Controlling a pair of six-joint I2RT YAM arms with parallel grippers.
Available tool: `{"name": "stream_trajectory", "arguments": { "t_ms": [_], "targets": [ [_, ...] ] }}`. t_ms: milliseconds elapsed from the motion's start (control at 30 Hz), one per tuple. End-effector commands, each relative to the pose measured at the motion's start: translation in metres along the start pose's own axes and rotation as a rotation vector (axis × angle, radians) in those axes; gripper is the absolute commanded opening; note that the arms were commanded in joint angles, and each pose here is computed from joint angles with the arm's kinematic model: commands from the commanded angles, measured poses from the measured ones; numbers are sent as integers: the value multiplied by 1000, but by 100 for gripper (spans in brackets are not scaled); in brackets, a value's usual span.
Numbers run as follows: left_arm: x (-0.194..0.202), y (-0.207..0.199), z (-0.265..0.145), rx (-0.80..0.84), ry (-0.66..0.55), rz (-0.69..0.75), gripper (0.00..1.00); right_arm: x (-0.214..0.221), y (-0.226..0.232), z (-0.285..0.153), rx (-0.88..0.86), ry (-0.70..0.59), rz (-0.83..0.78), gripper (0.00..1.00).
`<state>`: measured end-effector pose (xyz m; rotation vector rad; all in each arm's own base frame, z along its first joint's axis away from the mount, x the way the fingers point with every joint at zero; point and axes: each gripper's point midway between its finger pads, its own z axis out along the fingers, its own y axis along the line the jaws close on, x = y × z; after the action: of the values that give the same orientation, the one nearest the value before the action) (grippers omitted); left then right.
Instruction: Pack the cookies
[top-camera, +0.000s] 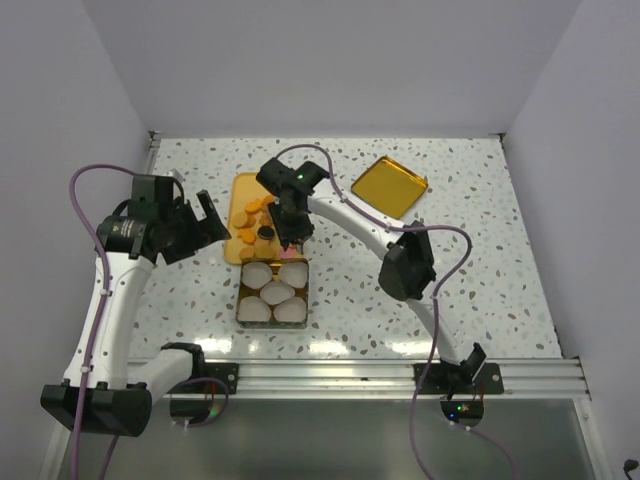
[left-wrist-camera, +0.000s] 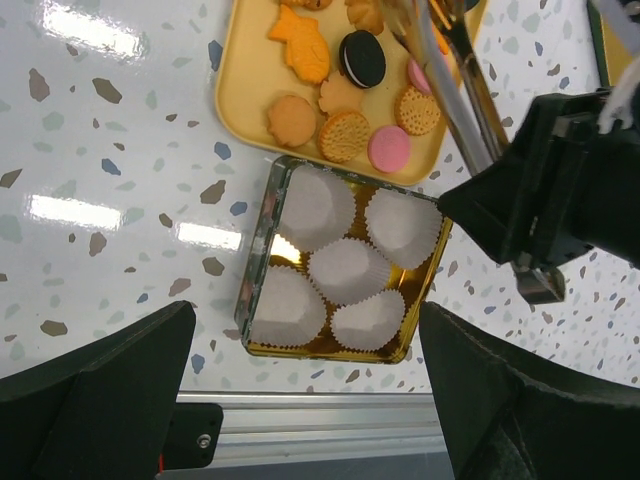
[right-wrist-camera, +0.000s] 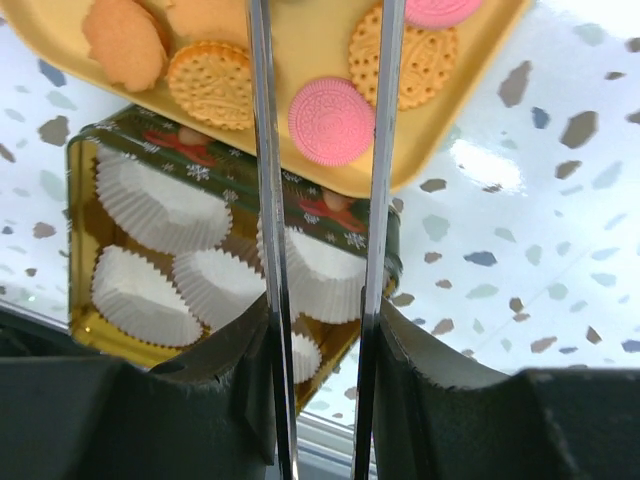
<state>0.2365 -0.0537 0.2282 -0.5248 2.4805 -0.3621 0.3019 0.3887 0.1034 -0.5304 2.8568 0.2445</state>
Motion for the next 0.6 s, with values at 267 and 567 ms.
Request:
{"name": "stream_trajectory", "arguments": {
  "t_ms": [267, 567],
  "targets": [
    [-20, -12, -8, 45, -65, 4, 100, -8, -6, -126, -113, -195, 29, 25],
    [-20, -3, -3, 2, -72, 13, 100, 63, 33, -156, -251, -122, -97, 26]
  ]
}}
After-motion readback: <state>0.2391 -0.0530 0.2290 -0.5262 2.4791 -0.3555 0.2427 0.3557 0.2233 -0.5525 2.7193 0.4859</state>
